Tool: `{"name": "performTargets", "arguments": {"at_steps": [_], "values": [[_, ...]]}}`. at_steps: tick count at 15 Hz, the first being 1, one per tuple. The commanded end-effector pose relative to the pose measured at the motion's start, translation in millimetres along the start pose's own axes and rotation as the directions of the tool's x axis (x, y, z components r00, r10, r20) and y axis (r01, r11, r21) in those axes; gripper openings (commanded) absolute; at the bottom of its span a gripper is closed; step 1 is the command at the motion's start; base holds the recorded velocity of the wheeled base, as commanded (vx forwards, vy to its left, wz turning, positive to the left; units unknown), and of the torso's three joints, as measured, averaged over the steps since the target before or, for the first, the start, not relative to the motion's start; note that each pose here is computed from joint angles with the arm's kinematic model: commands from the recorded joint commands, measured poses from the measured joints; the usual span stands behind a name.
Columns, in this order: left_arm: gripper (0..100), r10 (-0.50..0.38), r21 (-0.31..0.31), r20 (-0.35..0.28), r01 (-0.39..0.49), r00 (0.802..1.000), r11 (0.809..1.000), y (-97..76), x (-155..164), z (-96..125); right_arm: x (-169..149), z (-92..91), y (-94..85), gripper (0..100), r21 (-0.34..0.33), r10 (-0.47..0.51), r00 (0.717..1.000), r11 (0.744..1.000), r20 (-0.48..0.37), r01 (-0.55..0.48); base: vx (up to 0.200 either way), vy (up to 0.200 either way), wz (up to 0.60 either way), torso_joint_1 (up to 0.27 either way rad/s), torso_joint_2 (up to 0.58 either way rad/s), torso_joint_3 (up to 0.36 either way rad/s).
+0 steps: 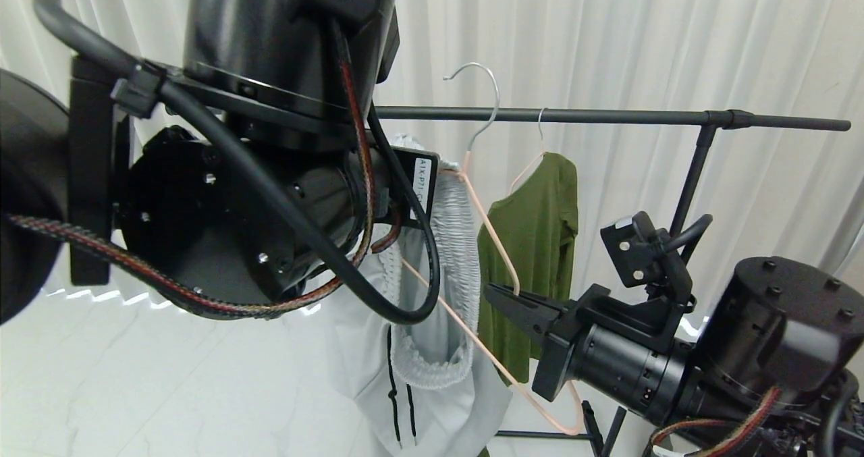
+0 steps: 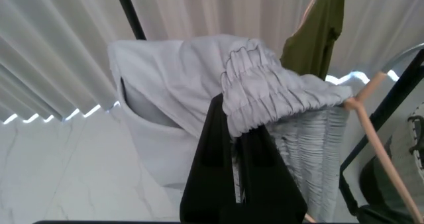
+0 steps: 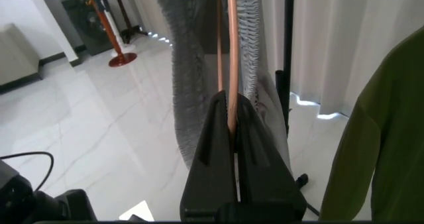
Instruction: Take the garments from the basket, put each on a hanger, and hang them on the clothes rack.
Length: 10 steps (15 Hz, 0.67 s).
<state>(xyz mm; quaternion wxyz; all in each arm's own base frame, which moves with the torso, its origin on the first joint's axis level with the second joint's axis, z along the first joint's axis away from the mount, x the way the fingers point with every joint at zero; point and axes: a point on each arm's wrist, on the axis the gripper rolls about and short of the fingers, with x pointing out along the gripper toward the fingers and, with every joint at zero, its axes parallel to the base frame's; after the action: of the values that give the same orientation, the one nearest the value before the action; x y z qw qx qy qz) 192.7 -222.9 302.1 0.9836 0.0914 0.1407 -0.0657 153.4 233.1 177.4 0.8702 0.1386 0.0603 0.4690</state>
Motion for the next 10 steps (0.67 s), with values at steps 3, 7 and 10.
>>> {"name": "performTargets", "arguments": {"at_steps": [3,7,10], "values": [[100,0.000,0.000,0.000,0.000,1.000,1.000,0.1,-0.3,-0.1,-4.7,7.9,2.5,0,-0.006,0.010,1.000,1.000,0.028,-0.010,0.000,0.000,0.00,0.000,0.00,0.000],[100,-0.033,-0.012,0.025,0.033,0.999,0.999,0.2,-14.9,3.9,-7.7,21.9,1.7,0,-0.054,0.013,0.995,0.999,0.100,-0.008,0.000,0.000,0.00,0.000,0.00,0.000],[100,-0.080,-0.016,0.019,0.081,0.997,0.997,-4.4,-31.3,-6.3,-14.1,30.1,-5.8,0,-0.072,-0.012,0.992,0.997,0.128,0.022,0.000,0.000,0.00,0.000,0.00,0.000]]}}
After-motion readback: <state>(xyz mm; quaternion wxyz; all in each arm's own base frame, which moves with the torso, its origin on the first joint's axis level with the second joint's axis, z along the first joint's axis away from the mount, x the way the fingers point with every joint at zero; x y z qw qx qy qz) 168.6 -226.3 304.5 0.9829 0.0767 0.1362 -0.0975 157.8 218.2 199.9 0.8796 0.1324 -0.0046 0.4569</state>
